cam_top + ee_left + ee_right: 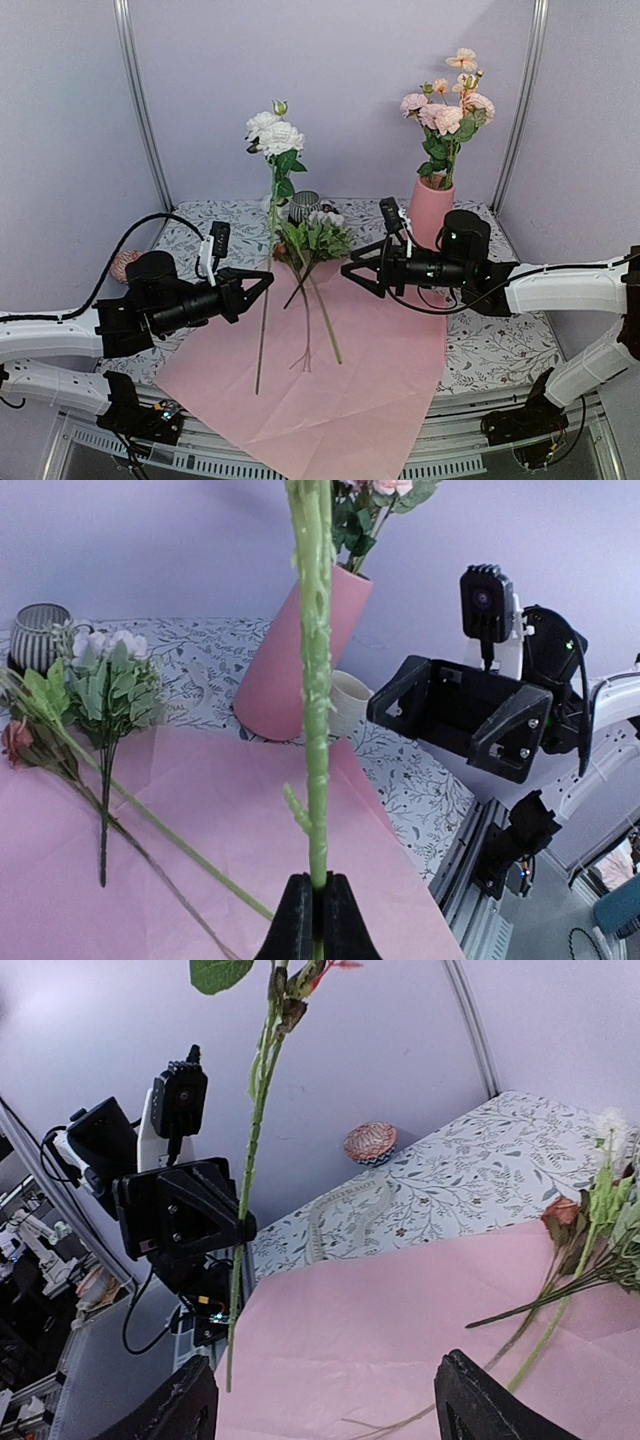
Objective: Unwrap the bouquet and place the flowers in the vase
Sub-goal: Pass from the left arm to the right
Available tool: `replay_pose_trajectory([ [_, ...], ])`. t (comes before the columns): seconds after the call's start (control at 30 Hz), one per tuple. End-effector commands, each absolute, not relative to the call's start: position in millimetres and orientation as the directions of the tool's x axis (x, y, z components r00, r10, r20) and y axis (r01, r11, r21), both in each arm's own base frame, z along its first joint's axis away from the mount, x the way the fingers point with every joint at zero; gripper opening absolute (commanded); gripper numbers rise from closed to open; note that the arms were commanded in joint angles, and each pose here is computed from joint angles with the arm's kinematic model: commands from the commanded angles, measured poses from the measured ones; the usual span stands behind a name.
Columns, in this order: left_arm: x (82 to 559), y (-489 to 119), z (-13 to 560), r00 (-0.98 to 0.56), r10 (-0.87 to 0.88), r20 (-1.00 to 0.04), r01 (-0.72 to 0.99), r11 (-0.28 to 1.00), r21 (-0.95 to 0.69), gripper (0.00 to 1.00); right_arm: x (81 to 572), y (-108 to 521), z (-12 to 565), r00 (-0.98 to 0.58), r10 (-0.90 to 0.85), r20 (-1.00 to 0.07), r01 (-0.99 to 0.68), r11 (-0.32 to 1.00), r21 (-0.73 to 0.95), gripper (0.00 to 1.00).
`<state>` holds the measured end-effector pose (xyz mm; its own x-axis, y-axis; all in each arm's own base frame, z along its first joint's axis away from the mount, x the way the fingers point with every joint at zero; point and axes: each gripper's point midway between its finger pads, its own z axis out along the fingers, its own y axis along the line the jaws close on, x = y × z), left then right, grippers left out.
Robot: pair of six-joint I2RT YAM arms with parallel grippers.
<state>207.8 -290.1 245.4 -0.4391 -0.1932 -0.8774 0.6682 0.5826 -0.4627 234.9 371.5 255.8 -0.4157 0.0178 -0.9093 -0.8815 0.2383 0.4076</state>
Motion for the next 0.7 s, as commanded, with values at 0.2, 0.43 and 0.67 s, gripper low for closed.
replay_pose_trajectory([
  [0.2,185.2,-303.7,264.3,-0.374,-0.214,-0.903,0.791,0.435,-0.430,0.00,176.7,401.0,292.6,-0.410,0.016,-0.912,-0.911,0.036,0.410,0.76],
  [0.43,179.3,-306.3,265.2,-0.370,-0.224,-0.901,0.811,0.395,-0.432,0.00,165.4,413.9,299.5,-0.382,0.032,-0.924,-0.924,-0.006,0.382,0.76],
  [0.67,173.0,-308.4,269.0,-0.361,-0.235,-0.903,0.834,0.352,-0.425,0.00,164.4,427.6,306.2,-0.374,0.068,-0.925,-0.927,-0.039,0.372,0.67],
])
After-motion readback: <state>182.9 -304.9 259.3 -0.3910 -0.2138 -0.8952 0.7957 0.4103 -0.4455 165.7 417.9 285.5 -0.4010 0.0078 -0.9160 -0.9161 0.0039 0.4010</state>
